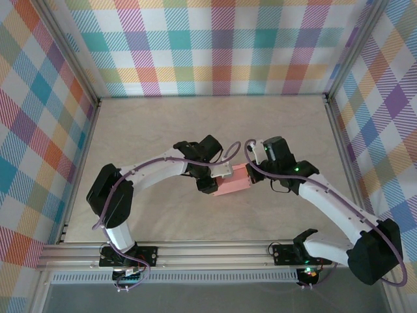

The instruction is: Fold the paper box

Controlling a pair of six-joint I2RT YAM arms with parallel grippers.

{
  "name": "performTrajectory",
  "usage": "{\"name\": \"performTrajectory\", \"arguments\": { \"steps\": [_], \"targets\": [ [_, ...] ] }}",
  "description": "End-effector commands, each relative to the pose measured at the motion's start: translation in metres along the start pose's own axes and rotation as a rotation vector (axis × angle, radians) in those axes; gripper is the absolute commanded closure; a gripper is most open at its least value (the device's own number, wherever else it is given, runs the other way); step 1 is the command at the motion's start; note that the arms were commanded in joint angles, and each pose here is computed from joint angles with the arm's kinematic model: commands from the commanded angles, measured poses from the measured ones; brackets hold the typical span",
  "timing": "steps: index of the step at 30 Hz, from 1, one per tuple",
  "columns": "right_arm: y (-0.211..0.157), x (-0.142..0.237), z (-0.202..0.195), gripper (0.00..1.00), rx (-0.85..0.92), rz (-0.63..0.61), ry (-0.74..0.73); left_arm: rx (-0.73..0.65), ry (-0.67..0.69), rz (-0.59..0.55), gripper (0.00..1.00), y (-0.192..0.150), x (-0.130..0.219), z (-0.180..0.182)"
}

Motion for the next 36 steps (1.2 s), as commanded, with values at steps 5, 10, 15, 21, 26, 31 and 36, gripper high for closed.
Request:
{"name": "performTrajectory", "arguments": {
  "steps": [5, 10, 15, 21, 26, 31, 36],
  "targets": [
    [0.001, 0.006, -0.002, 1.00, -0.178, -0.064, -0.193, 0.074, 0.091, 0.066, 0.65, -0.001, -0.002, -0.005],
    [0.000, 0.006, 0.004, 1.00, -0.182, -0.072, -0.250, 0.082, 0.107, 0.055, 0.66, 0.005, 0.001, -0.010],
    [-0.006, 0.006, 0.004, 1.00, -0.231, -0.043, -0.287, 0.083, 0.122, 0.056, 0.66, 0.007, 0.001, -0.013],
    [-0.016, 0.003, 0.004, 1.00, -0.304, -0.038, -0.284, 0.094, 0.118, 0.044, 0.65, 0.009, 0.000, -0.016],
    [-0.032, -0.006, 0.006, 1.00, -0.316, -0.039, -0.266, 0.101, 0.114, 0.042, 0.66, 0.007, 0.000, -0.017],
    [-0.051, -0.012, 0.007, 1.00, -0.330, -0.039, -0.272, 0.104, 0.106, 0.057, 0.65, 0.004, -0.003, -0.017],
    [-0.065, -0.015, 0.008, 1.00, -0.318, -0.065, -0.269, 0.107, 0.103, 0.059, 0.65, 0.003, -0.004, -0.018]
  ]
}}
Point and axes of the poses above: each hand's point on the last joint's axis, 136 mm out from that joint toward the fingers, its own x axis back along the fingers, its own z axis along the line the jaws close on, y = z × x, the point moved 10 cm from there along x, back along the fingers, and after that the axes turned 15 degrees about x, right-handed, at the moved point
